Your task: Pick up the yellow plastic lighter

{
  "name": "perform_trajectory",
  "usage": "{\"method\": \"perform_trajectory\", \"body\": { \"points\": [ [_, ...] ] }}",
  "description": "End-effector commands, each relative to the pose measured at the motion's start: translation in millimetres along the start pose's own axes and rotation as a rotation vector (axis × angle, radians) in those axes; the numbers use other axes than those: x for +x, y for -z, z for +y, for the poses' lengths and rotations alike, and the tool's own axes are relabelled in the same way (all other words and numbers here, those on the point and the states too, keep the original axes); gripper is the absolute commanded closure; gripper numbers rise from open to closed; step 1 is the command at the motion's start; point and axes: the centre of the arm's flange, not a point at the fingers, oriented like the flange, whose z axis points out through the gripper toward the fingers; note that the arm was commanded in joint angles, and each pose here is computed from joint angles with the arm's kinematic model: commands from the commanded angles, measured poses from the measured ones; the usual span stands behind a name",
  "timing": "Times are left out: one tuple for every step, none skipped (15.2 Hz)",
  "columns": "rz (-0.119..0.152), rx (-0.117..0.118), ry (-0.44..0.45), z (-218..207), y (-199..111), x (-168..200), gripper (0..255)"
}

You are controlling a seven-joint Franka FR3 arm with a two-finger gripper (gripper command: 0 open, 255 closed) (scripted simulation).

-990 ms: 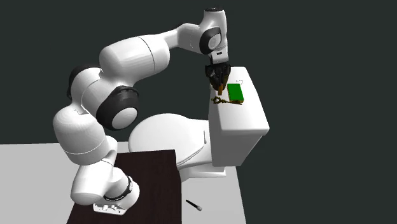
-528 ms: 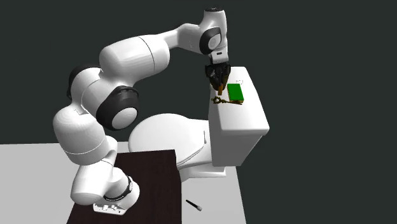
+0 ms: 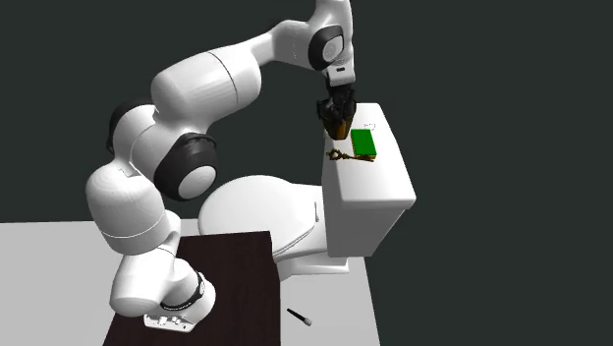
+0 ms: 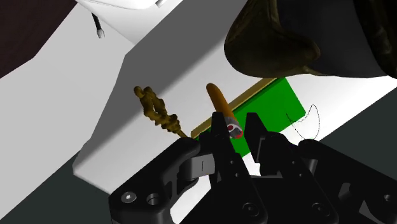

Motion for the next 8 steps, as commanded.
{"method": "perform_trajectory", "body": {
  "points": [
    [0.000,0.000,0.000,-1.3,10.5,0.2,255],
    [0.000,0.000,0.000,-2.0,15.7,0.8,255],
    [0.000,0.000,0.000,-2.7,20.9,1.3,255],
    [0.000,0.000,0.000,-3.3,26.1,1.9,255],
    [0.000,0.000,0.000,-4.0,31.3,2.4,255],
    [0.000,0.000,0.000,-4.7,36.5,3.0,255],
    [0.000,0.000,0.000,-5.4,41.7,3.6,255],
    [0.000,0.000,0.000,-5.5,42.5,3.6,255]
  ]
}}
